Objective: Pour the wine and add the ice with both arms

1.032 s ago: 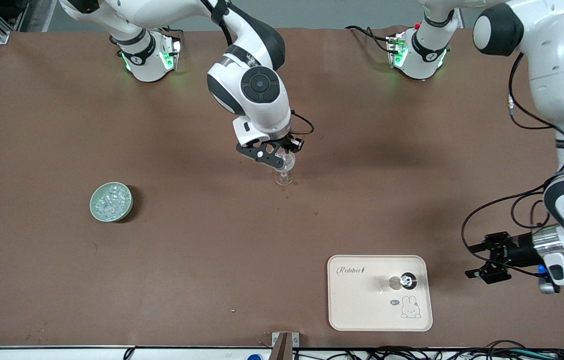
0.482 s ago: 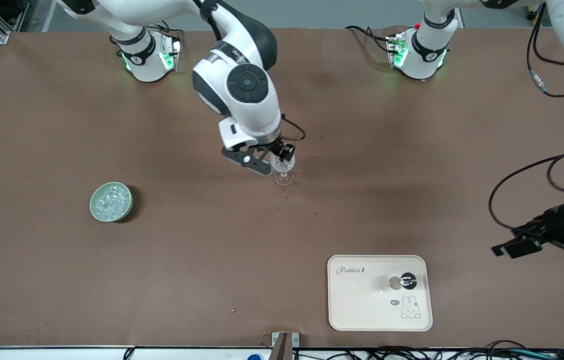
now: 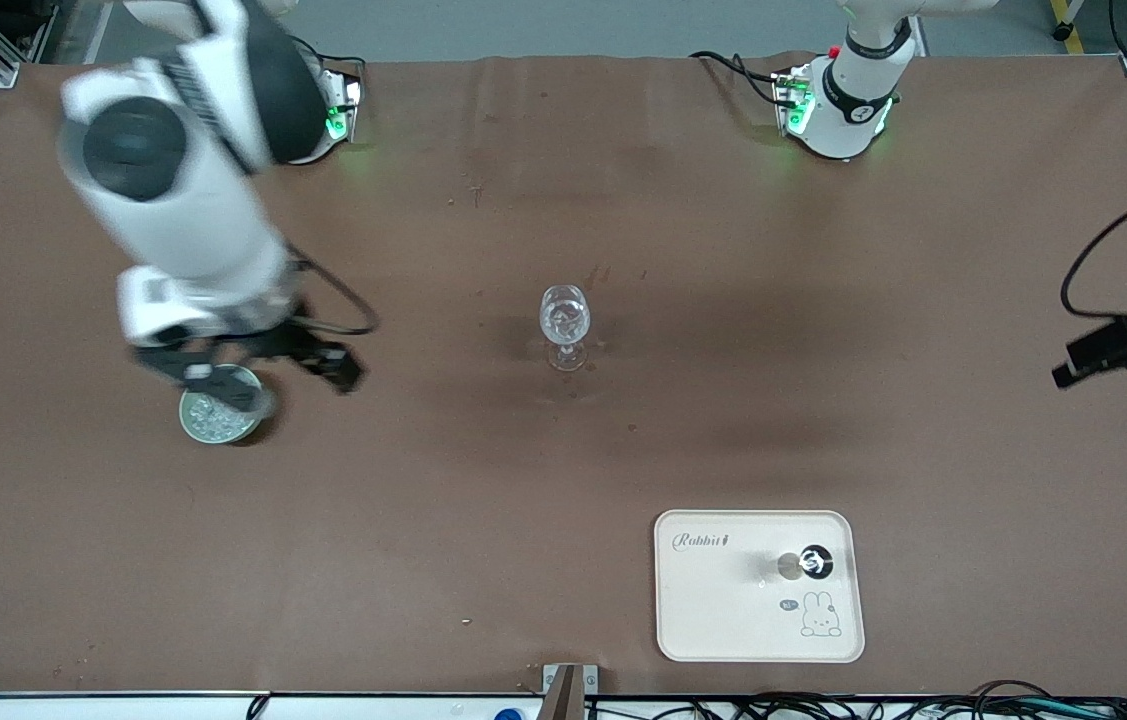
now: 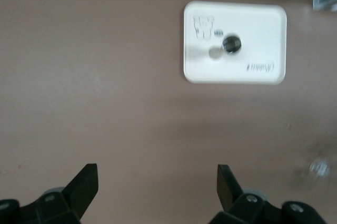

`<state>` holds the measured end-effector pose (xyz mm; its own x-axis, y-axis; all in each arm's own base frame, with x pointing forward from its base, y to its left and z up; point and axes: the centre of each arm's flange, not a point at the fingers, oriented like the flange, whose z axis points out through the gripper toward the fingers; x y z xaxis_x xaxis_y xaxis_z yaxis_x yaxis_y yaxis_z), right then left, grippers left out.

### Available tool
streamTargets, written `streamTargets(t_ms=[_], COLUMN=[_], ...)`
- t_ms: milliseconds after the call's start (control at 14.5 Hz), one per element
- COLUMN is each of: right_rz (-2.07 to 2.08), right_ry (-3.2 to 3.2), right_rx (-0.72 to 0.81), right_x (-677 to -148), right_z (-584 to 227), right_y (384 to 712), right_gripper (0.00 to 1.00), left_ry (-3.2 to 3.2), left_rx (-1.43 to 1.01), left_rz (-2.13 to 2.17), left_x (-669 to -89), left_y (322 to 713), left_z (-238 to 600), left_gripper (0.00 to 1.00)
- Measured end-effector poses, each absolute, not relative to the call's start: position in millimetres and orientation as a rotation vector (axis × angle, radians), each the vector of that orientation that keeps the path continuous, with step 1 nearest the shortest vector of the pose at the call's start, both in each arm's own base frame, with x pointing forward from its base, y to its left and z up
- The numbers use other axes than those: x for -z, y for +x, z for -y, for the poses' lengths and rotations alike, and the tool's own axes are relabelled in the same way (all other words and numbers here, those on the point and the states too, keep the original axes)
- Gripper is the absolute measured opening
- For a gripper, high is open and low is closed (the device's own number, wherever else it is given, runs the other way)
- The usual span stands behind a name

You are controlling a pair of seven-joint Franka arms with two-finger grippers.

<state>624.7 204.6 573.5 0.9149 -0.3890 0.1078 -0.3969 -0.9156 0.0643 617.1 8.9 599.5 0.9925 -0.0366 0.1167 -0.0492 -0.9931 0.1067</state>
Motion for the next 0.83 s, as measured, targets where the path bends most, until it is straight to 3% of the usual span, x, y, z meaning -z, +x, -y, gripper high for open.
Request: streamTargets(t_ms=[344,619,826], right_rz=[0.461,0.369,0.353], right_ry=[3.008,3.040,3.038], right_rx=[-0.060,0.013,0.069], right_x=[-637,-678,-667], right_z=[-63,10,23], right_y=[607,567,550], right_gripper=[1.00,1.00,1.00], left_ry=[3.061,3.083,3.110], left_rx=[-0.163,-0.117,-0.057], left_rz=[0.148,0.179,0.205], left_x=[-619,-620,-616], left_y=[547,545,552], left_z=[24,31,40], left_gripper=[1.00,1.00,1.00])
